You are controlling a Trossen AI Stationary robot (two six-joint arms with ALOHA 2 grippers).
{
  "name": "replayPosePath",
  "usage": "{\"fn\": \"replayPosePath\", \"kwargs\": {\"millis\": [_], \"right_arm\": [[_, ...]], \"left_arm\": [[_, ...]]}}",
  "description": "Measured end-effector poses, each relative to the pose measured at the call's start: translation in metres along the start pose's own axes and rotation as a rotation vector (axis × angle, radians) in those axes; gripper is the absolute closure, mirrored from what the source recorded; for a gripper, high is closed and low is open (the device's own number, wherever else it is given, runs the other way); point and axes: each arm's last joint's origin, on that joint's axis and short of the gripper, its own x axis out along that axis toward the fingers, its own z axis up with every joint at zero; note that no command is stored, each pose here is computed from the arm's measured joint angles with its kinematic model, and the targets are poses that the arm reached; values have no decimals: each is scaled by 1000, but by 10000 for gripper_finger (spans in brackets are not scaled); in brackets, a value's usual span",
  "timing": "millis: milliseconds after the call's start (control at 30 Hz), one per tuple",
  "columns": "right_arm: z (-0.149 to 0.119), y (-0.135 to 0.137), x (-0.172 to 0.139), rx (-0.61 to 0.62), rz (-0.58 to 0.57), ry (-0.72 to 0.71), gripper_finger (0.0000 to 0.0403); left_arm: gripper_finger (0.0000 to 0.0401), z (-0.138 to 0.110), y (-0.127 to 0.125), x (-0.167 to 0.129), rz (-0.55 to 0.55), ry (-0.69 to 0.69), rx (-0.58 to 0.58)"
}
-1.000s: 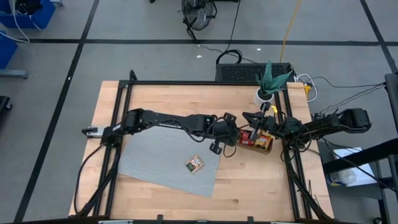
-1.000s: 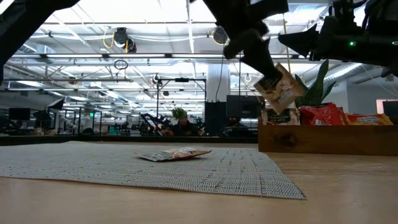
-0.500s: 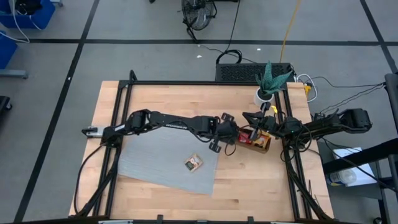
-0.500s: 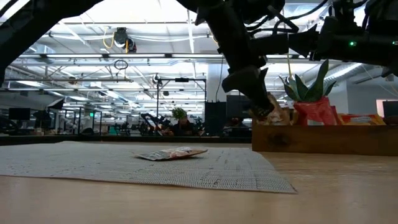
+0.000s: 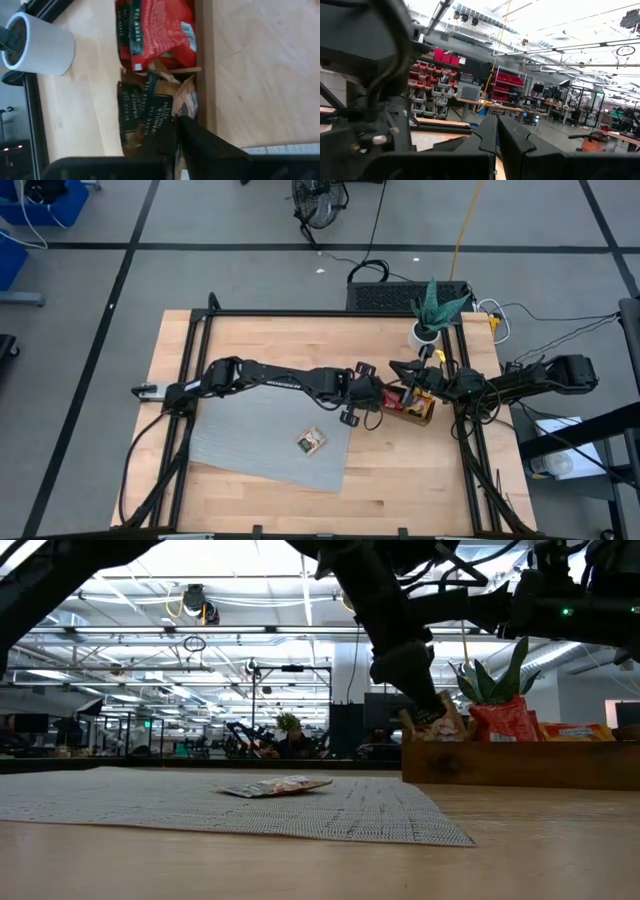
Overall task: Pick & Place Tea
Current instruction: Put the brown tea bag into the left section of the wooden organizer
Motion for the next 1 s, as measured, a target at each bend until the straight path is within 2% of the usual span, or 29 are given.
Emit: {"fn": "replayPosePath", "kwargs": {"millis": [233,433,533,667,733,833,1000], "right_arm": [[0,0,0,1,0,1,399],[0,0,0,1,1,1,399],[0,0,0,1,1,1,399],[-1,0,0,-2,4,10,399],[-1,0,0,-3,5,13,399],[-2,1,0,-4,6,17,399],[-5,2,0,-13,19,46,402]], "left_arm": [[306,1,-2,-1,-2,2,-34],[240,1,1,-3,71,29,-61],[216,4,4,-11,106,22,-40],[197,12,12,-39,100,-51,-83],[195,13,16,-53,46,-95,-110],[200,9,23,-67,-99,-142,-141],[225,4,30,-74,-365,-252,-178]]}}
